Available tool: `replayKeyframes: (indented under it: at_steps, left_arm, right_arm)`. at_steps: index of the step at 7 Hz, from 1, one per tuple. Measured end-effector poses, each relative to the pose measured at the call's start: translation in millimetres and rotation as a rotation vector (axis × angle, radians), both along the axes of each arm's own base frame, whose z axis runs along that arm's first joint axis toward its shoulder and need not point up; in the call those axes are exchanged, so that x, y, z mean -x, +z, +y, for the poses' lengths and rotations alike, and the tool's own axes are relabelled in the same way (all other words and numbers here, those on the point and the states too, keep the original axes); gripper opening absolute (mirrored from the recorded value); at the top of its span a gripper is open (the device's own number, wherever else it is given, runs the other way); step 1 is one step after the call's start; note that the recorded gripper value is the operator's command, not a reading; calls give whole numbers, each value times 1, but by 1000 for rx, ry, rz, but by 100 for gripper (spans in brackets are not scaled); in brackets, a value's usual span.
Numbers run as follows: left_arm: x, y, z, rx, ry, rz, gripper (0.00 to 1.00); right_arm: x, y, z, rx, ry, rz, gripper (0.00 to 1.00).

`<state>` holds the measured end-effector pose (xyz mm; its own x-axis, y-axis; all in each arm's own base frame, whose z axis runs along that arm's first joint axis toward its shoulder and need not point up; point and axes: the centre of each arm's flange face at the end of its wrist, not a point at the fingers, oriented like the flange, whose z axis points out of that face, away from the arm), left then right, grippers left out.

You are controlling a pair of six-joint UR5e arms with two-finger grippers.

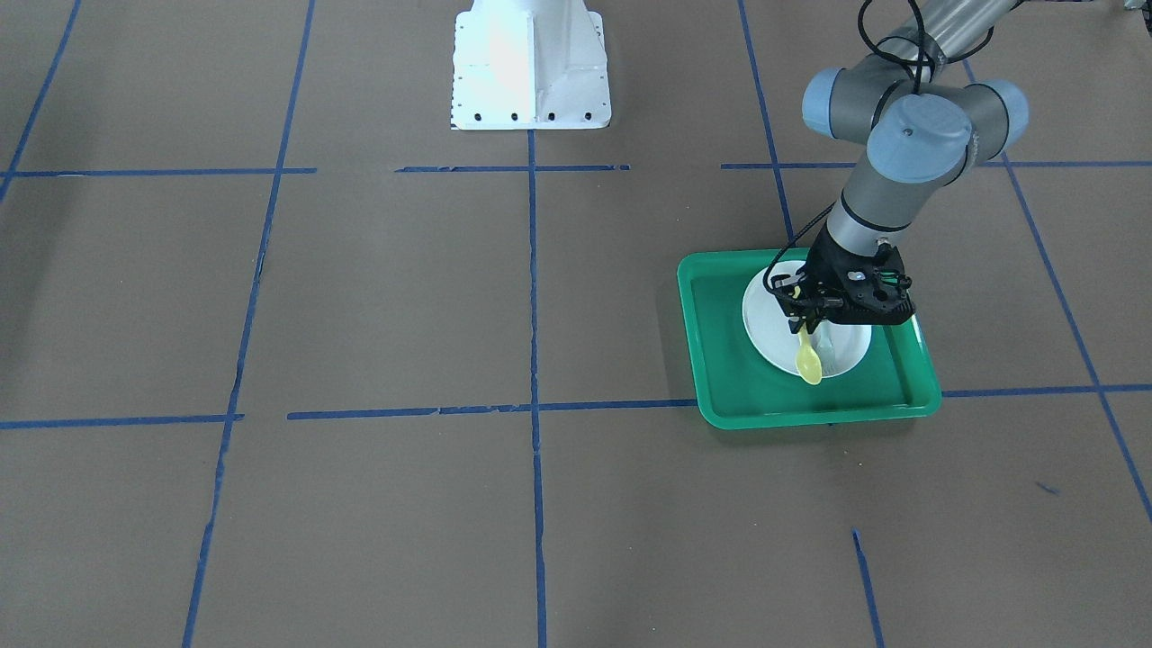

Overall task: Place spoon
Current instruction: 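Carry the spoon off the plate and set it on the tray beside it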

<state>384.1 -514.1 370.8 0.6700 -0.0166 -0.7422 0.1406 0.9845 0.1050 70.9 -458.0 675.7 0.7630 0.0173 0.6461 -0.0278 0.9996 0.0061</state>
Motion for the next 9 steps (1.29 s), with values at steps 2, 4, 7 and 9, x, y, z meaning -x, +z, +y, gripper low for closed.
replayKeyframes:
  at_steps: [2, 4, 7, 9]
  left_arm:
    - [-39, -11, 2, 57, -11, 13, 0]
    - [-67, -7, 7, 87, -1, 2, 8]
    - [-77, -5, 11, 78, 4, -10, 42]
    - [-75, -9, 12, 68, 4, -6, 70]
  right_arm:
    - [0, 0, 0, 0, 0, 0, 100]
    - [0, 0, 0, 1, 0, 0, 100]
    - [0, 0, 0, 1, 0, 0, 100]
    - [0, 0, 0, 1, 0, 0, 100]
